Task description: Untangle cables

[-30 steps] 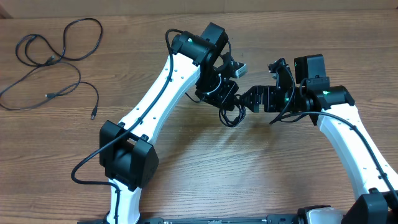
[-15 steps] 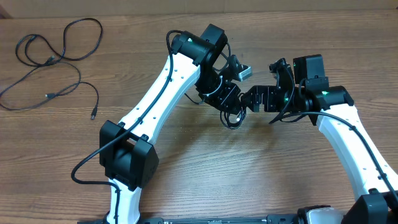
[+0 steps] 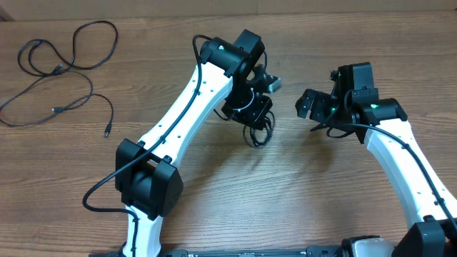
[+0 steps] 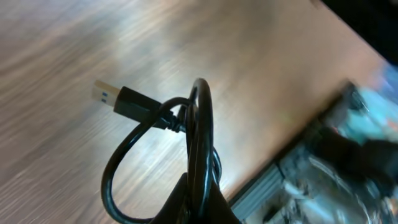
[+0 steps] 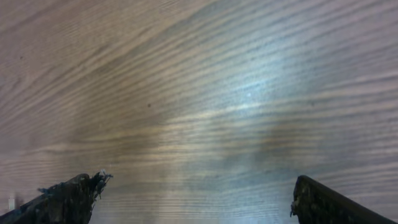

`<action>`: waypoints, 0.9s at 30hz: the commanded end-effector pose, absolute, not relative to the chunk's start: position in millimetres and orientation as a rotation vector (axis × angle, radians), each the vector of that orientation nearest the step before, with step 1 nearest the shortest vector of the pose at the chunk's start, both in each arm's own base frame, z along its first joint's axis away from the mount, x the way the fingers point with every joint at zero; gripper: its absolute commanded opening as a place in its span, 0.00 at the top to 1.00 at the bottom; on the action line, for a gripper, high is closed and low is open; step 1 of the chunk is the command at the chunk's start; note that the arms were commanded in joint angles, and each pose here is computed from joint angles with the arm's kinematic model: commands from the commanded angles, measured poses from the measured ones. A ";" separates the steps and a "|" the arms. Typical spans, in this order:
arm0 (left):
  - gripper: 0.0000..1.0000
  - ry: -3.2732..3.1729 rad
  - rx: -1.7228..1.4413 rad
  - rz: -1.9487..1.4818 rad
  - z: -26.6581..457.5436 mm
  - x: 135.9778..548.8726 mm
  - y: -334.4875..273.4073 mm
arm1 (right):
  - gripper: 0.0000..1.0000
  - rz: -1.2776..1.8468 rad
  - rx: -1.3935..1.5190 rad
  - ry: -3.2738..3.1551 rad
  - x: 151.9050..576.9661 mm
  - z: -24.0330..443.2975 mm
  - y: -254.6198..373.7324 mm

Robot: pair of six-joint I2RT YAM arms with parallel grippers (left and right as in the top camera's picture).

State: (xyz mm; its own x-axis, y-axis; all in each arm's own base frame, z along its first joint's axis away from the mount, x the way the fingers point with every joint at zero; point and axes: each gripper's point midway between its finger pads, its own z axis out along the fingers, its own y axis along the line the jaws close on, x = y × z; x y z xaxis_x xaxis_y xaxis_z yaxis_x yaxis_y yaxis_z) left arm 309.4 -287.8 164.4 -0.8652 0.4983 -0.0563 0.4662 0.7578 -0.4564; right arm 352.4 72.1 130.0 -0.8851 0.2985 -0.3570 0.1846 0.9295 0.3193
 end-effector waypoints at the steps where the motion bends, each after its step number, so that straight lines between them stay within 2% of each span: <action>1: 0.96 -3.050 -0.504 0.561 160.2 333.6 -274.4 | 0.00 0.530 0.255 2.724 342.0 129.3 89.8; 7: 0.96 -3.103 -0.336 0.650 164.9 349.1 -287.4 | 0.00 0.835 0.110 2.779 317.5 131.5 124.9; 15: 0.96 -2.978 -0.357 0.938 182.1 340.8 -317.5 | 0.00 0.847 0.187 2.788 318.9 114.0 125.0; 21: 0.96 -3.029 -0.373 0.906 180.0 349.0 -315.3 | 0.00 0.847 0.189 2.786 318.9 111.3 124.9; 25: 0.96 -3.024 -0.636 0.922 180.6 346.1 -318.5 | 0.00 0.886 0.171 2.761 322.2 115.4 129.3; 27: 0.96 -2.948 -0.747 1.034 188.0 337.3 -328.3 | 0.00 0.906 0.162 2.749 323.4 117.4 131.7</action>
State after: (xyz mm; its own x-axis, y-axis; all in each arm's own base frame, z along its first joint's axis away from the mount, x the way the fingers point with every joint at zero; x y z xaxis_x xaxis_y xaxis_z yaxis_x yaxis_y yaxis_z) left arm 349.1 -315.9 174.9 -0.9457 0.2896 -0.1478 0.3236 0.7937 -0.5151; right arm 324.1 128.0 118.9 -0.9617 0.1823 -0.2046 0.0334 0.8192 0.5726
